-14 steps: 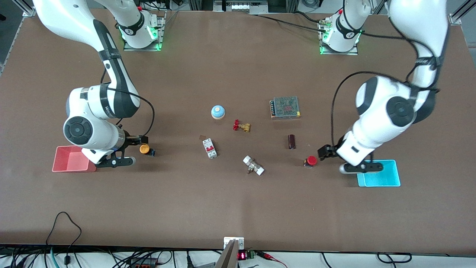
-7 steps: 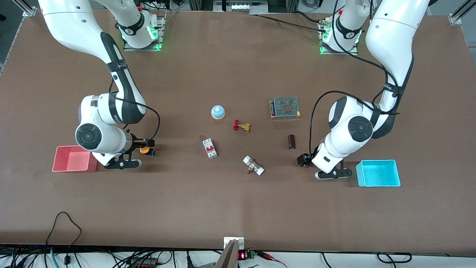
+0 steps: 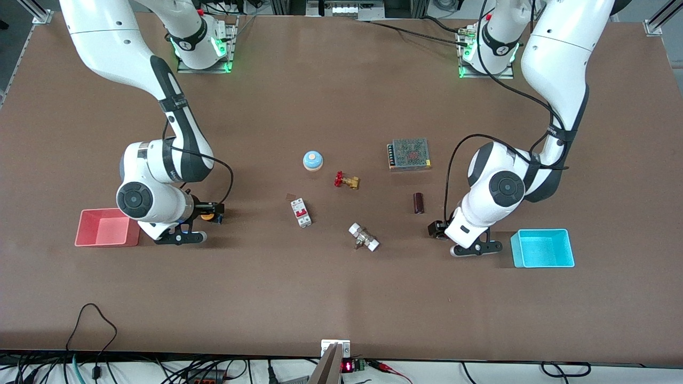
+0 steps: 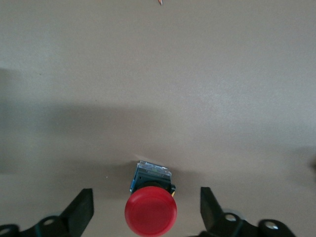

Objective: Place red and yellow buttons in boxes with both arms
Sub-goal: 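Grasp the yellow button with the right gripper while the left gripper grasps red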

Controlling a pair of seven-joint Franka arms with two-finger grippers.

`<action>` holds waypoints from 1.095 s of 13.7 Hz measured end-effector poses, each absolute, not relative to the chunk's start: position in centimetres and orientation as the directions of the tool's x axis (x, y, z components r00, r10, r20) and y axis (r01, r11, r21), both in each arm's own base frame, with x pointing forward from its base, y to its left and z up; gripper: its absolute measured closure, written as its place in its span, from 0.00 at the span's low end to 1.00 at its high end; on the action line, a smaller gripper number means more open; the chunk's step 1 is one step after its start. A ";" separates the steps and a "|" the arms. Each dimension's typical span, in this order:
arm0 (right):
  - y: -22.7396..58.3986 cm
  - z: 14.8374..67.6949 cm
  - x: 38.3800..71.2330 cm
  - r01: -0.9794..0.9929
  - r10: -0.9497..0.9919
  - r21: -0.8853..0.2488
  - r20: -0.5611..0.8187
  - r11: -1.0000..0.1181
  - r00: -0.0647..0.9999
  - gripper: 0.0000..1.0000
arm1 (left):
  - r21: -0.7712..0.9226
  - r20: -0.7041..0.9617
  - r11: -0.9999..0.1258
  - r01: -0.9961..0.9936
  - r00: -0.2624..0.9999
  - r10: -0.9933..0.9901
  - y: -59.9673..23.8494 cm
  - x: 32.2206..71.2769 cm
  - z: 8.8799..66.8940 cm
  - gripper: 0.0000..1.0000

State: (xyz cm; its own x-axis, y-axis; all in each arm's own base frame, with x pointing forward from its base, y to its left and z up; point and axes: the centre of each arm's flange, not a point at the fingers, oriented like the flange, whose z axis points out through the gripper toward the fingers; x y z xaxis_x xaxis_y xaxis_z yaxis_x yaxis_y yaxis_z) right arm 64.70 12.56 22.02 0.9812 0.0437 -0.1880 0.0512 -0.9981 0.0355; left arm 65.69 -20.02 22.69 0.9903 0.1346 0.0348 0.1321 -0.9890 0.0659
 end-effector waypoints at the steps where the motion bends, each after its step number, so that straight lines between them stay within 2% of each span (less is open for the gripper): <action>1: 12.5 21.6 64.7 0.051 0.043 0.037 -0.191 -0.998 0.981 0.00 | 0.063 0.032 -0.989 0.132 0.990 0.134 -20.1 65.5 22.5 0.12; 3: 12.6 21.1 64.6 0.046 0.039 0.033 -0.194 -0.998 0.980 0.00 | 0.060 0.029 -0.989 0.134 0.990 0.136 -20.3 65.4 22.3 0.17; 4: 12.6 21.0 64.6 0.035 0.030 0.021 -0.197 -0.999 0.980 0.06 | 0.060 0.028 -0.989 0.136 0.990 0.138 -20.3 65.4 22.3 0.18; 5: 12.7 20.8 64.6 0.026 0.023 0.012 -0.201 -1.000 0.979 0.06 | 0.060 0.027 -0.989 0.139 0.990 0.141 -20.4 65.3 22.3 0.25; 6: 12.8 20.6 64.5 0.023 0.021 0.009 -0.204 -1.000 0.979 0.16 | 0.060 0.027 -0.988 0.141 0.989 0.142 -20.5 65.3 22.3 0.30; 7: 12.9 20.5 64.5 0.024 0.022 0.008 -0.205 -1.000 0.978 0.26 | 0.059 0.026 -0.988 0.143 0.989 0.144 -20.5 65.3 22.3 0.30; 9: 13.1 20.5 64.4 0.027 0.024 0.008 -0.205 -1.000 0.979 0.49 | 0.059 0.026 -0.988 0.144 0.989 0.146 -20.6 65.2 22.3 0.42; 10: 13.1 20.5 64.4 0.027 0.025 0.008 -0.204 -1.000 0.979 0.52 | 0.059 0.025 -0.988 0.145 0.989 0.147 -20.6 65.2 22.3 0.42; 11: 13.1 20.5 64.4 0.027 0.025 0.007 -0.204 -1.000 0.979 0.53 | 0.059 0.025 -0.988 0.146 0.989 0.148 -20.6 65.2 22.3 0.49; 12: 13.2 20.5 64.5 0.027 0.025 0.007 -0.204 -1.000 0.979 0.59 | 0.059 0.025 -0.988 0.146 0.989 0.147 -20.6 65.2 22.3 0.58; 15: 13.3 21.2 65.0 0.028 0.027 0.004 -0.182 -1.000 0.983 0.59 | 0.058 0.026 -0.987 0.148 0.988 0.149 -20.5 65.3 22.3 0.59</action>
